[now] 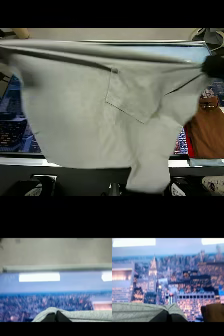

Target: Fold the shirts.

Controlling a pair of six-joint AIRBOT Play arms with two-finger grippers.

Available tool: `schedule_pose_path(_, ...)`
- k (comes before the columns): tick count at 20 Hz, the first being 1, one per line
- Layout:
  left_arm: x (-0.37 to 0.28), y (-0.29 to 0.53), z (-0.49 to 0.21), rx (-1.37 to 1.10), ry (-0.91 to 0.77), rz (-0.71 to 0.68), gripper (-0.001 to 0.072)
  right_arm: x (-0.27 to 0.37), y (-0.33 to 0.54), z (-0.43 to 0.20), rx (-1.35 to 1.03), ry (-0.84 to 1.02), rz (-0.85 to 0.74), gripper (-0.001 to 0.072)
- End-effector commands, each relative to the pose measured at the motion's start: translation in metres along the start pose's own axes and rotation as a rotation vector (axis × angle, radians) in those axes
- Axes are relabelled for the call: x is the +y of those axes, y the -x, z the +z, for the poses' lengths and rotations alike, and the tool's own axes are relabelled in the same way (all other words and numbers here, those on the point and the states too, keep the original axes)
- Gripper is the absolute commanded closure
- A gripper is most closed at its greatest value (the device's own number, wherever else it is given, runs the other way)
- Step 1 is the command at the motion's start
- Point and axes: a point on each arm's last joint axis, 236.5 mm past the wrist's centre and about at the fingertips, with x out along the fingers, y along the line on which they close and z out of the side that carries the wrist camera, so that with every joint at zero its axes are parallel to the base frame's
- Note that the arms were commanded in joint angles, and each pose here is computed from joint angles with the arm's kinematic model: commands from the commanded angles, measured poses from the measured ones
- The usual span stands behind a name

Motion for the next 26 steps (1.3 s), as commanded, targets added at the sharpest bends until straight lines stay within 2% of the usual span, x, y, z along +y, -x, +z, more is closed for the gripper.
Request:
schedule_pose_path(1,-0.008,-0.123,-0.096,0.264,-0.016,0.011,0.0687,0.009,-0.141,-0.068,0.307,-0.174,0.104,0.0686)
schedule_pose_path(4,-0.017,-0.182,-0.182,0.496,0.126,0.038,0.0686,0.049,-0.22,-0.097,0.405,-0.377,0.28,0.0686)
schedule_pose_path(6,-0.034,-0.194,-0.234,0.659,0.214,0.019,0.0684,0.069,-0.246,-0.12,0.484,-0.459,0.338,0.0685)
schedule_pose_path(7,-0.044,-0.195,-0.254,0.733,0.247,-0.004,0.0652,0.075,-0.254,-0.128,0.504,-0.46,0.342,0.0685)
schedule_pose_path(8,-0.054,-0.192,-0.27,0.799,0.275,-0.03,0.0499,0.08,-0.258,-0.132,0.511,-0.45,0.343,0.068)
schedule_pose_path(9,-0.057,-0.186,-0.28,0.849,0.272,-0.051,0.0228,0.081,-0.256,-0.13,0.508,-0.451,0.347,0.0552)
schedule_pose_path(10,-0.055,-0.175,-0.286,0.903,0.228,-0.09,0.0161,0.078,-0.25,-0.126,0.509,-0.448,0.35,0.0313)
schedule_pose_path(11,-0.05,-0.158,-0.293,0.97,0.191,-0.134,0.0161,0.069,-0.239,-0.122,0.513,-0.417,0.35,0.0162)
schedule_pose_path(12,-0.044,-0.138,-0.301,1.048,0.187,-0.173,0.0159,0.05,-0.228,-0.122,0.527,-0.373,0.329,0.0161)
schedule_pose_path(14,-0.034,-0.096,-0.315,1.171,0.291,-0.241,0.0153,0.0,-0.202,-0.145,0.642,-0.37,0.243,0.0171)
schedule_pose_path(15,-0.031,-0.08,-0.325,1.187,0.35,-0.257,0.0153,-0.019,-0.192,-0.16,0.706,-0.387,0.214,0.021)
schedule_pose_path(17,-0.022,-0.049,-0.362,1.205,0.437,-0.225,0.0154,-0.041,-0.176,-0.19,0.816,-0.412,0.193,0.023)
schedule_pose_path(21,-0.033,-0.012,-0.44,1.221,0.573,-0.179,0.0153,-0.034,-0.177,-0.216,0.878,-0.441,0.216,0.023)
schedule_pose_path(26,-0.062,-0.033,-0.459,1.145,0.675,-0.209,0.0154,-0.028,-0.177,-0.218,0.882,-0.41,0.235,0.0227)
